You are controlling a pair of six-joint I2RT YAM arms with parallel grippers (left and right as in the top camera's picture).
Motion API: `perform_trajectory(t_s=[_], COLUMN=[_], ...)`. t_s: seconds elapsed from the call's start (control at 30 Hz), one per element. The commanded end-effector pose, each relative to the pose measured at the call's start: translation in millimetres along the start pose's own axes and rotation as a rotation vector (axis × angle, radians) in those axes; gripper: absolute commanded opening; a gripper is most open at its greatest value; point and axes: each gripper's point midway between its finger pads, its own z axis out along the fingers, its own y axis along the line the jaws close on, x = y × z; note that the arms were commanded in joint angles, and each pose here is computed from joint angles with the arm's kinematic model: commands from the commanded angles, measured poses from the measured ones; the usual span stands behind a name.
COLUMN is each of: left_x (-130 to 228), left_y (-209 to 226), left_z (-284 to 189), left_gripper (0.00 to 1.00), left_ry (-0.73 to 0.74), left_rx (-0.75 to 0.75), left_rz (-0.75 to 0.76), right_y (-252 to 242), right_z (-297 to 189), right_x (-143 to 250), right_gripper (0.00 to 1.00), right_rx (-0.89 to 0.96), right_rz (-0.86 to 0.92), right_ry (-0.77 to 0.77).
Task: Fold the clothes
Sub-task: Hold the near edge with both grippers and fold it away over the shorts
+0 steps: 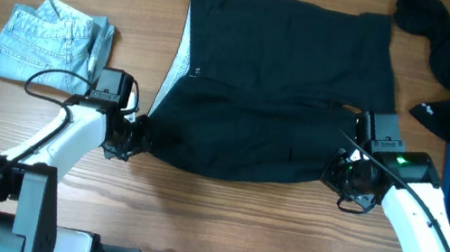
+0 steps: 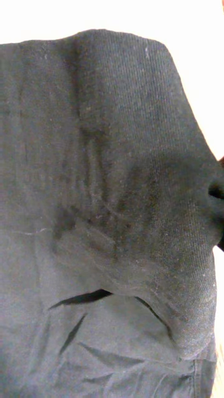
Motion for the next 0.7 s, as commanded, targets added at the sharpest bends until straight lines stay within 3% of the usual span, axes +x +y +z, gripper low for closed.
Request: perform_trajectory(t_s=[0.0, 0.2, 0.37, 0.47, 0.6, 0.67], left_x=[7, 30, 42, 32, -4, -27], left_y=[10, 8, -2, -7, -32, -44], left_z=[5, -32, -102, -152, -213, -211], left_gripper=[0.04, 0.04, 0.04, 0.04, 0.04, 0.04], left_ry=[0.008, 0.038, -0.182, -0.424, -0.662, -0.668], left_rx=[-0.041, -0.040, 0.064, 0.123, 0.194, 0.184], left_rz=[-0.019, -0.029, 0.001, 0.017, 0.057, 0.106], right_y=[7, 13, 28, 43, 69, 83], right_z=[-9, -46, -129, -156, -153, -133], right_x=[-7, -10, -18, -33, -70, -93], right_gripper=[0.04, 0.04, 0.04, 0.04, 0.04, 0.04], right_rx=[-0.035, -0.068, -0.167, -0.217, -0.251, -0.250], right_rz=[-0.012, -0.017, -0.062, -0.085, -0.092, -0.099], right_ry=[-0.031, -0.076, -0.214, -0.278, -0.328, -0.323])
